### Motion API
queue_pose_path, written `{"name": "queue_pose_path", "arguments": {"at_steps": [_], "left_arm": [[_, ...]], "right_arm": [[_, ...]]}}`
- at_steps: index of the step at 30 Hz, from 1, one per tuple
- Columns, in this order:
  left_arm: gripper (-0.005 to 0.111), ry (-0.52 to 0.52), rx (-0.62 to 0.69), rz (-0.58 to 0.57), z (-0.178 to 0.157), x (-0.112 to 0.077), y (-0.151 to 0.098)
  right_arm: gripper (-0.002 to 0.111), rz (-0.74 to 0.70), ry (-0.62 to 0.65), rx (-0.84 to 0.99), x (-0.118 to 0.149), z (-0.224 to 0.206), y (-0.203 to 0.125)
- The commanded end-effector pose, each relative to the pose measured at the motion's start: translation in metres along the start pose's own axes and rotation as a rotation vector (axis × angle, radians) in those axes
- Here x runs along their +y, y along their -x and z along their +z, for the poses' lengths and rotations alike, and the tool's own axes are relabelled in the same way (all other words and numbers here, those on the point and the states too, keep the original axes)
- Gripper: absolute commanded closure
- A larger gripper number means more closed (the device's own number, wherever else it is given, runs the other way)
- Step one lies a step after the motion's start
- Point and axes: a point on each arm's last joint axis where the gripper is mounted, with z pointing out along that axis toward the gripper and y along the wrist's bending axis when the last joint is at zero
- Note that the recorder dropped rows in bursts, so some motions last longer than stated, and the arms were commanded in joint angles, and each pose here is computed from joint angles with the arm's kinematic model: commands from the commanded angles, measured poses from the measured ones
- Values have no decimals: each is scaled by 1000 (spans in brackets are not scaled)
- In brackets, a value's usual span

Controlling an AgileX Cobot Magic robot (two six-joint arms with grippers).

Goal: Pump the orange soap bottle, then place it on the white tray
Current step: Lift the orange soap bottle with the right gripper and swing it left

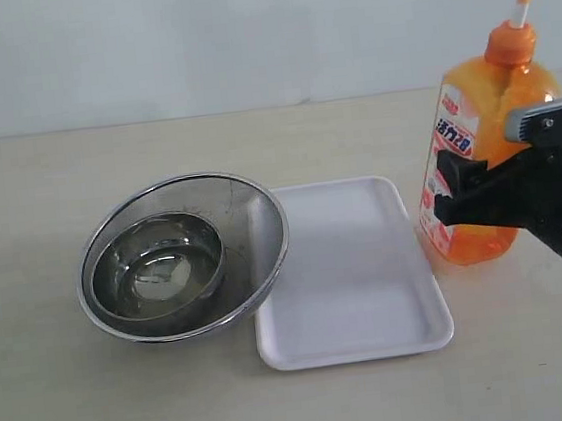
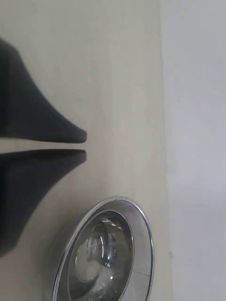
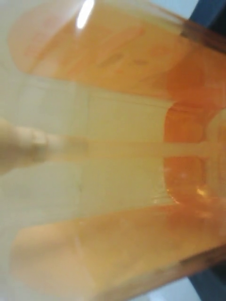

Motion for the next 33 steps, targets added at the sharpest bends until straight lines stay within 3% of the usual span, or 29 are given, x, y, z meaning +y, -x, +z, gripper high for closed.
{"name": "queue_pose_path", "arguments": {"at_steps": [1,7,15,25,33], "left_arm": [[102,2,-1,-2,0,0,-1],[102,2,-1,-2,0,0,-1],[102,2,-1,-2,0,0,-1],[102,2,-1,-2,0,0,-1],[102,2,-1,-2,0,0,-1]], "right_arm": [[108,-21,12,-161,1,-5,26],[108,-39,68,-292,10,-20,57],[108,-14,235,-488,27,-51,101],[108,-106,366,-529,84,-58,135],[108,-101,482,-575,131,-71,165]]}}
